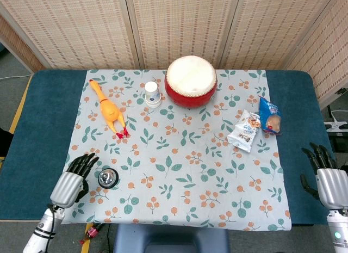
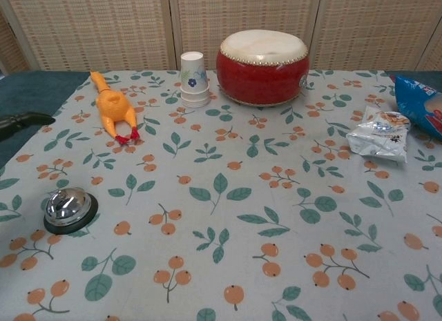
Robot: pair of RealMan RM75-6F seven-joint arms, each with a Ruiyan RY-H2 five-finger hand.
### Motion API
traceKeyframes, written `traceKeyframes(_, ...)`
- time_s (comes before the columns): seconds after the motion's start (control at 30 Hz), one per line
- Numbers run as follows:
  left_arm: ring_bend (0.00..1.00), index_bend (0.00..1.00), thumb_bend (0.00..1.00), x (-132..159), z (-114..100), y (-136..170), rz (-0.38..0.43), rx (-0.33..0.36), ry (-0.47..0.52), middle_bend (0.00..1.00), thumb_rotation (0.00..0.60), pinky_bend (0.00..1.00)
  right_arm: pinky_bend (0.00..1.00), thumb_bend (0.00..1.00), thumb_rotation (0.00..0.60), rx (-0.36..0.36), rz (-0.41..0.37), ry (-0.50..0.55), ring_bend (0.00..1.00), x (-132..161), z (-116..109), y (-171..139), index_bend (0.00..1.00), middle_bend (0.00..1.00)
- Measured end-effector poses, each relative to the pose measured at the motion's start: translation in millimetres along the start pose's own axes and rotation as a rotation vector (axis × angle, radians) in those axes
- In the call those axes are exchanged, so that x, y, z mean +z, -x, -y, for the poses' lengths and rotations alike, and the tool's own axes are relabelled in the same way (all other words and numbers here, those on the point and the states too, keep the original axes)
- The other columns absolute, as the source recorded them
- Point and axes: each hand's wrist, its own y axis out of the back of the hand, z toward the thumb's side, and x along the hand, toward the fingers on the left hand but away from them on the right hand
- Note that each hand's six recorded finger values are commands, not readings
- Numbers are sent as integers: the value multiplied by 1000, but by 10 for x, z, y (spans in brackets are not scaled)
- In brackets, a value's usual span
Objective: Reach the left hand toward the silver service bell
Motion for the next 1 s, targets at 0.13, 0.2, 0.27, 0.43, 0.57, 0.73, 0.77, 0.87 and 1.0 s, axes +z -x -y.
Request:
traceKeyframes(0.13, 0, 0, 1000, 128, 215, -113, 39, -13, 43, 0, 600, 108, 255, 382, 600, 2, 1, 5, 0, -10, -12, 2, 152, 30)
traceKeyframes(0.2, 0, 0, 1000, 162, 324, -139, 50, -26, 60, 0, 600, 107, 255, 381, 600, 6, 0, 8, 0, -14, -15, 0, 152, 30)
traceKeyframes(0.27, 0, 0, 1000, 172, 417, -155, 56, -36, 70, 0, 600, 107, 255, 381, 600, 10, -2, 10, 0, -13, -17, -4, 152, 30)
traceKeyframes(0.43, 0, 0, 1000, 188, 591, -177, 68, -48, 117, 0, 600, 108, 255, 381, 600, 12, -8, 10, 0, -2, -11, -14, 153, 30)
traceKeyframes(0.57, 0, 0, 1000, 163, 758, -193, 77, -63, 127, 0, 600, 108, 255, 381, 600, 26, -7, 7, 0, 0, 12, -8, 153, 30)
traceKeyframes(0.73, 0, 0, 1000, 135, 966, -203, 74, -100, 156, 0, 600, 108, 255, 381, 600, 32, -11, 4, 0, 9, 19, -7, 153, 30)
traceKeyframes(0.77, 0, 0, 1000, 124, 1011, -203, 70, -112, 162, 0, 600, 108, 255, 381, 600, 31, -11, 4, 0, 10, 18, -9, 153, 30)
traceKeyframes(0.87, 0, 0, 1000, 84, 1064, -206, 61, -122, 167, 0, 600, 108, 255, 381, 600, 30, -11, 5, 0, 8, 17, -9, 153, 30)
traceKeyframes(1.0, 0, 0, 1000, 71, 958, -221, 69, -80, 165, 0, 600, 107, 255, 381, 600, 35, -7, 3, 0, 5, 28, -1, 153, 30)
